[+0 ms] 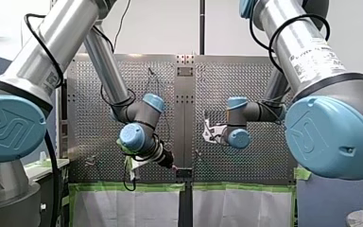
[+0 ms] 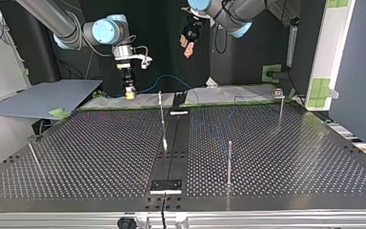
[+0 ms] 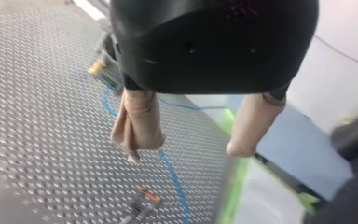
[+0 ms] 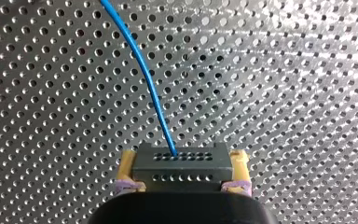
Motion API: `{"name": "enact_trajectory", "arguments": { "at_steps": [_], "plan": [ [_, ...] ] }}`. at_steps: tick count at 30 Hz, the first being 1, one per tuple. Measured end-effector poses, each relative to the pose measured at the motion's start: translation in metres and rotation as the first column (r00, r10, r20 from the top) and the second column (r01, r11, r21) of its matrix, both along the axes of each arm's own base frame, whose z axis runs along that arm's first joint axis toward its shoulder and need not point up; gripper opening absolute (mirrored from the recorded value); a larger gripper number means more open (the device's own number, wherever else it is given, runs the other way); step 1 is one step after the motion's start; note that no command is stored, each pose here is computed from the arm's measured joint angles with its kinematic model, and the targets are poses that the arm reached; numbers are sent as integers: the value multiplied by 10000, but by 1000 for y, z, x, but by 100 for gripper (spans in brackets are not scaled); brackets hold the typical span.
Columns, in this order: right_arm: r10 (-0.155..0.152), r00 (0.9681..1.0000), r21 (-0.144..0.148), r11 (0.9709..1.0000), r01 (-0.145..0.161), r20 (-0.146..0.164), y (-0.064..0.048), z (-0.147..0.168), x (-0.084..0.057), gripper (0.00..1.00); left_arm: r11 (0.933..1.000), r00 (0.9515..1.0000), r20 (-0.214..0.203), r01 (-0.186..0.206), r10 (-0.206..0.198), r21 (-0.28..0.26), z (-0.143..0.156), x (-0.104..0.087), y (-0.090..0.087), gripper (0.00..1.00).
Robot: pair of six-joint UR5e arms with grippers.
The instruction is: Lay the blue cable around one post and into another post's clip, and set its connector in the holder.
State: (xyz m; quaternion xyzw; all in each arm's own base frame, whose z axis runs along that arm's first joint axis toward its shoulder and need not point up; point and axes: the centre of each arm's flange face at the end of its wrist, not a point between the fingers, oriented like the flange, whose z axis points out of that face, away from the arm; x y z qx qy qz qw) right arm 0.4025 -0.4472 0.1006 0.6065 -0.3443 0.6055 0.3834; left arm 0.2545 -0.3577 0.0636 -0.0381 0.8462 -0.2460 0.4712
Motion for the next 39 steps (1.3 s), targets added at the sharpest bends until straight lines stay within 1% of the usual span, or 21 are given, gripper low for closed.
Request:
{"name": "enact_trajectory", "arguments": {
  "at_steps": [3,7,10,14,18,22,27,32,35,36,38,39],
  "plan": [
    [74,10000,-14,10000,-74,23,3,0,3,0,9995,9998,198,-42,48,-328,3,5,-5,100],
    [150,9999,-37,9999,-150,45,6,0,7,0,9977,9990,437,14,15,-675,5,6,-11,100],
    [179,9998,-68,9998,-178,72,7,1,8,0,9959,9980,622,-25,81,-907,6,7,-14,100],
    [211,9997,-117,9997,-209,123,7,1,10,0,9922,9974,716,5,85,-1250,0,10,-19,100],
    [236,9995,-152,9996,-233,213,7,2,11,0,9847,9969,792,102,37,-1740,-7,19,-30,100],
    [258,9993,-169,9995,-254,260,8,3,12,0,9773,9953,966,120,87,-2115,-13,32,-41,100],
    [270,9991,-209,9994,-263,319,7,3,12,0,9632,9934,1131,117,195,-2687,-24,46,-55,100],
    [281,9988,-269,9993,-270,407,7,4,13,0,9498,9910,1313,175,249,-3125,-25,51,-60,100],
    [321,9985,-283,9991,-309,447,7,5,14,0,9377,9886,1488,295,239,-3462,-22,55,-65,100],
    [342,9983,-283,9991,-330,461,7,5,14,0,9319,9874,1560,337,248,-3613,-21,56,-67,100],
    [386,9981,-278,9989,-372,488,8,5,15,0,9231,9860,1650,396,261,-3824,-19,59,-70,100],
    [396,9980,-276,9989,-383,495,8,5,15,0,9176,9850,1706,429,274,-3952,-19,61,-72,100]
  ]
}}
